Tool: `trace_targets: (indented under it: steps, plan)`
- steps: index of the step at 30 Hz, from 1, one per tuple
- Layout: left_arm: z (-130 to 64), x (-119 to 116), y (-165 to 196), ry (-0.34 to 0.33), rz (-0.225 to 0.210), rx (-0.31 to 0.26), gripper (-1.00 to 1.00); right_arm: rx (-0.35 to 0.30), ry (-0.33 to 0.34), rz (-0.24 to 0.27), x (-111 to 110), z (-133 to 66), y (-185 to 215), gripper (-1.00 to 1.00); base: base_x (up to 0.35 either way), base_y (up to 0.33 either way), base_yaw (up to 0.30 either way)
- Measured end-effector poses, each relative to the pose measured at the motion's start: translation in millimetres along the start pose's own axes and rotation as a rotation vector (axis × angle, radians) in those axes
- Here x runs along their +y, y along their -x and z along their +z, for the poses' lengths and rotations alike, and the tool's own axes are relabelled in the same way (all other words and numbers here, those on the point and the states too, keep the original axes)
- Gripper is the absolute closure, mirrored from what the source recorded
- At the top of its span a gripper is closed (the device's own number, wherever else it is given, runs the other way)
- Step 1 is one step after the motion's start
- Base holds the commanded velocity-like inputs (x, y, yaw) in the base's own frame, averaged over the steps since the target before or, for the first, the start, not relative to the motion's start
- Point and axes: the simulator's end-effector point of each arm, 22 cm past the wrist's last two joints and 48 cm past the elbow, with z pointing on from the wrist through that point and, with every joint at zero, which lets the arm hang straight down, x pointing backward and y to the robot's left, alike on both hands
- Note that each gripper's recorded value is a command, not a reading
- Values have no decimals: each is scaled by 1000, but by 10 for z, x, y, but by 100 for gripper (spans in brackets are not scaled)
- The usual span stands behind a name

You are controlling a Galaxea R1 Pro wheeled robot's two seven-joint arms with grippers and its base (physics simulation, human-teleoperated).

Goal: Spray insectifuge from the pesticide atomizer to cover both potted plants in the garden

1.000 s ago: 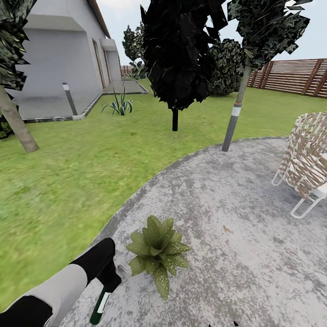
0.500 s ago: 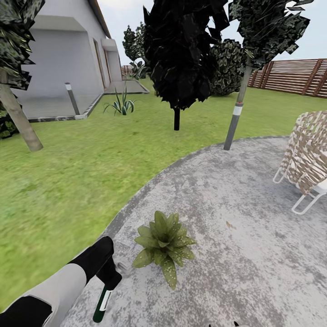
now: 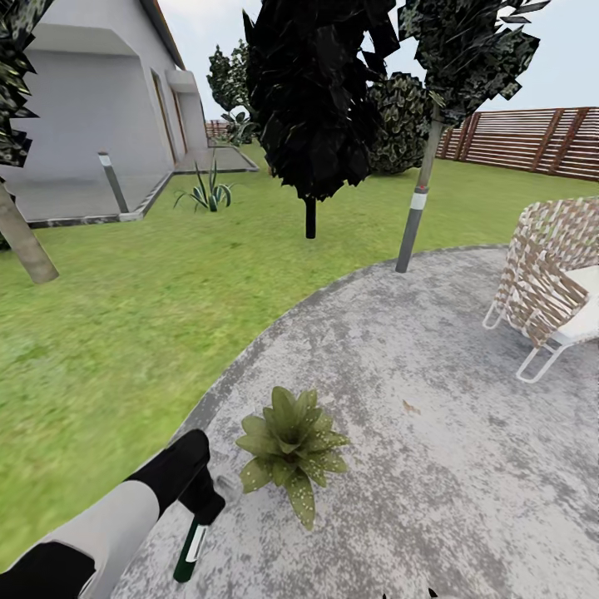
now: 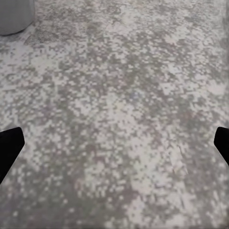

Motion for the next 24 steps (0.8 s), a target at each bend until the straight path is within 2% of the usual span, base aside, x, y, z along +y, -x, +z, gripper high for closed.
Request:
trace_targets:
  steps: [5, 8, 15, 21, 24]
  plan:
    - [-62, 50, 45, 8, -5, -8, 100, 0, 0, 0, 0, 0, 0, -100, 0, 0, -2]
    - [-82, 28, 89, -26, -44, -36, 100, 0, 0, 0, 0, 0, 0, -100, 0, 0, 0]
    - [-20, 108, -23, -32, -69, -33, 100, 1, 0, 0, 1, 1, -2, -100, -62, 39, 0]
    - [-118, 67, 122, -32, -59, -55, 100, 0, 0, 0, 0, 0, 0, -100, -18, 13, 0]
    - [-282, 41, 338, -18, -41, -98, 100, 0, 0, 0, 0, 0, 0, -100, 0, 0, 0]
